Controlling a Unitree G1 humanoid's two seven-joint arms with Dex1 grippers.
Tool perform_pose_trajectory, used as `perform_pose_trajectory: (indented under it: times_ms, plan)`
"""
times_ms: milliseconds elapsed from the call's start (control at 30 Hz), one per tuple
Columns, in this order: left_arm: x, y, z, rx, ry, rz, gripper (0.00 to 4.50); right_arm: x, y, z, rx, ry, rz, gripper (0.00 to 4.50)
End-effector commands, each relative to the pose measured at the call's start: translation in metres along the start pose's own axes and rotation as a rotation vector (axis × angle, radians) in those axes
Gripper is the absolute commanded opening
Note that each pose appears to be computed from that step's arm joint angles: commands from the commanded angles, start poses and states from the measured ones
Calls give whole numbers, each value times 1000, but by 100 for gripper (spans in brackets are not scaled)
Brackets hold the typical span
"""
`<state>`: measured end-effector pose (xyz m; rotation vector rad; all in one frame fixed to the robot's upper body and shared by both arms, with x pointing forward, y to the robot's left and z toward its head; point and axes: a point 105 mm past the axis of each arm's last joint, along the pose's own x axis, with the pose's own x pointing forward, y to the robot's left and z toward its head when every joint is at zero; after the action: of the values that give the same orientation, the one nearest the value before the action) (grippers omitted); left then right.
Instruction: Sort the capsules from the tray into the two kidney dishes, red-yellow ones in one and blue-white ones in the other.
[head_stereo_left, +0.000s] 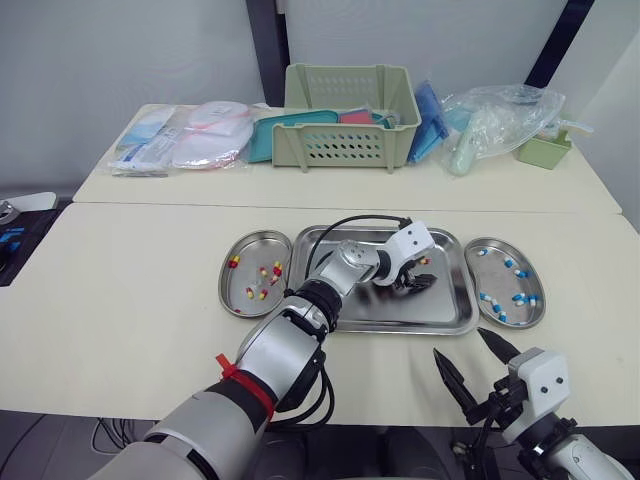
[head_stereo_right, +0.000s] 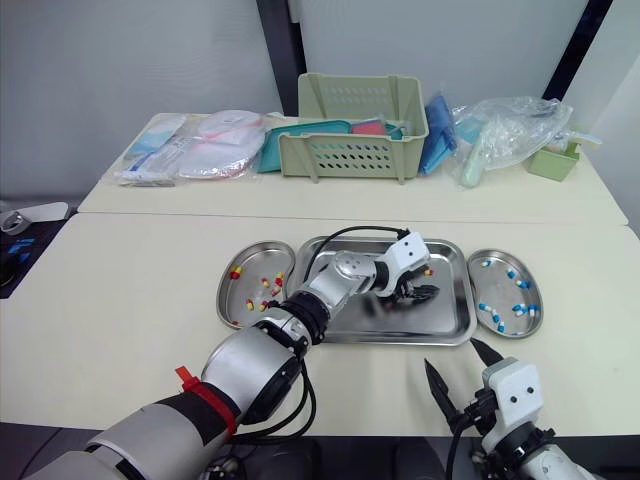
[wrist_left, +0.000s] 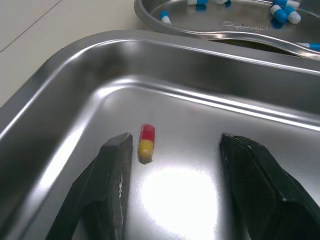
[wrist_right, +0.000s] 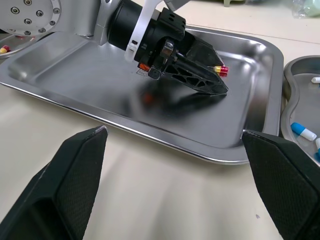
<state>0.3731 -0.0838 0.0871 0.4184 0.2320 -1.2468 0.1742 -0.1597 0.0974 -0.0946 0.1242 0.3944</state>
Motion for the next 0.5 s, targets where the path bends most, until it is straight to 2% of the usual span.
perform_pose_trajectory:
  times_ms: [33, 233, 267, 500]
  plan:
    - [3, -1, 8, 19, 2, -7, 213, -2, 6, 14, -19, -36, 5, 450]
    - [5, -4, -1, 3, 43, -15, 15, -3, 10, 19, -18, -34, -2, 450]
    - [5, -5, -2, 6, 46, -16, 3, -4, 10, 19, -17, -33, -2, 450]
    - [5, -6, 4, 7, 11, -34, 3, -2, 9, 21, -16, -36, -10, 450]
